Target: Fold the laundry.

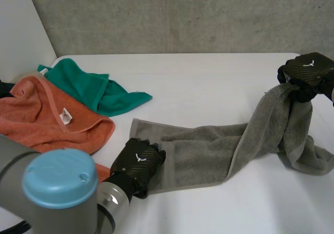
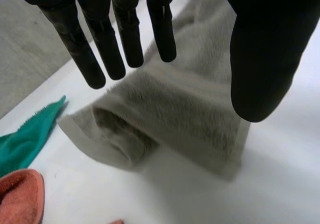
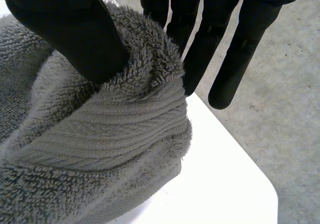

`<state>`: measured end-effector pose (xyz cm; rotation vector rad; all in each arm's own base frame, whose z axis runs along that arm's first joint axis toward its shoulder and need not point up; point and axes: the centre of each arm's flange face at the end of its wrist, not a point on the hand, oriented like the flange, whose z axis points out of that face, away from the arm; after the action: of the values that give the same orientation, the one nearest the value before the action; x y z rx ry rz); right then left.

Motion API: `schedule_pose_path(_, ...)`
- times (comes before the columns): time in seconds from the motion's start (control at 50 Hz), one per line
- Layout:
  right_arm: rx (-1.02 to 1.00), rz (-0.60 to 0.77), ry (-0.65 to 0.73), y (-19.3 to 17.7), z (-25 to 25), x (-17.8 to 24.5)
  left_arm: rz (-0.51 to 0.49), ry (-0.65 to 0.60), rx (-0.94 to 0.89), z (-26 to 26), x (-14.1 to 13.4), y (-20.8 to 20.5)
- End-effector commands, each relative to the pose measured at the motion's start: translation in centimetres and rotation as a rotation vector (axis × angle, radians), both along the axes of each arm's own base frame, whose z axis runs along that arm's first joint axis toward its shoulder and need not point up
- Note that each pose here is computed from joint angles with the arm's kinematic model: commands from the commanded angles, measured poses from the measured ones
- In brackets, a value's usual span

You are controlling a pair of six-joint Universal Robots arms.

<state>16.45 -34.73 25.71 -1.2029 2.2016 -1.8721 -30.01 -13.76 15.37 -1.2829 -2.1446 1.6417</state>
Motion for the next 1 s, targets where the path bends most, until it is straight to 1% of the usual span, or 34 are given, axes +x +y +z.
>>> schedule_pose_path(0.02, 0.03, 0.0, 0.001, 0.4, -0.9, -0.2, 0.026, -0.026, -0.017, -2.0, -0.6, -1.9)
schedule_pose_path(0.12, 0.042, -0.002, 0.007, 0.5, -1.3, -0.4, 0.025, 0.004, -0.055, -2.1, -1.4, -3.5)
schedule_pose_path(0.32, 0.044, -0.014, 0.004, 0.4, -1.7, -1.3, 0.028, -0.054, -0.018, -4.0, -2.0, -5.5)
schedule_pose_path(0.5, 0.05, -0.015, 0.016, 0.5, -2.1, -1.5, 0.044, -0.039, -0.021, -4.1, -2.3, -7.0)
schedule_pose_path(0.56, 0.048, -0.019, 0.017, 0.4, -2.1, -1.7, 0.064, -0.001, -0.061, -2.5, -2.3, -7.3)
schedule_pose_path(0.64, 0.031, -0.031, 0.021, 0.3, -1.3, -2.0, 0.119, 0.091, -0.122, 1.3, -1.7, -7.2)
schedule_pose_path(0.66, 0.014, -0.038, 0.024, 0.4, -0.5, -2.2, 0.144, 0.147, -0.15, 3.5, -1.4, -6.9)
schedule_pose_path(0.7, -0.01, -0.046, 0.028, 0.6, 0.5, -2.4, 0.172, 0.208, -0.183, 5.8, -0.9, -6.8)
schedule_pose_path(0.72, -0.034, -0.06, 0.031, 0.8, 1.9, -2.8, 0.189, 0.269, -0.207, 8.2, -0.4, -6.3)
schedule_pose_path(0.76, -0.058, -0.072, 0.034, 1.0, 3.3, -3.2, 0.199, 0.311, -0.234, 10.5, 0.4, -5.9)
schedule_pose_path(0.78, -0.072, -0.087, 0.04, 1.3, 4.6, -3.8, 0.205, 0.334, -0.243, 12.4, 1.2, -5.4)
schedule_pose_path(0.82, -0.093, -0.1, 0.054, 1.6, 5.9, -4.3, 0.21, 0.356, -0.25, 14.3, 2.0, -5.0)
schedule_pose_path(0.84, -0.106, -0.102, 0.073, 1.9, 6.8, -4.6, 0.216, 0.356, -0.24, 15.4, 2.8, -4.7)
schedule_pose_path(0.9, -0.105, -0.084, 0.114, 2.4, 7.3, -4.9, 0.237, 0.341, -0.2, 16.4, 3.8, -4.9)
schedule_pose_path(0.98, -0.063, -0.021, 0.203, 2.9, 6.3, -4.7, 0.301, 0.288, -0.063, 15.5, 5.2, -6.5)
schedule_pose_path(1.0, -0.03, 0.012, 0.228, 3.0, 5.3, -4.4, 0.334, 0.263, 0.0, 14.4, 5.6, -7.6)
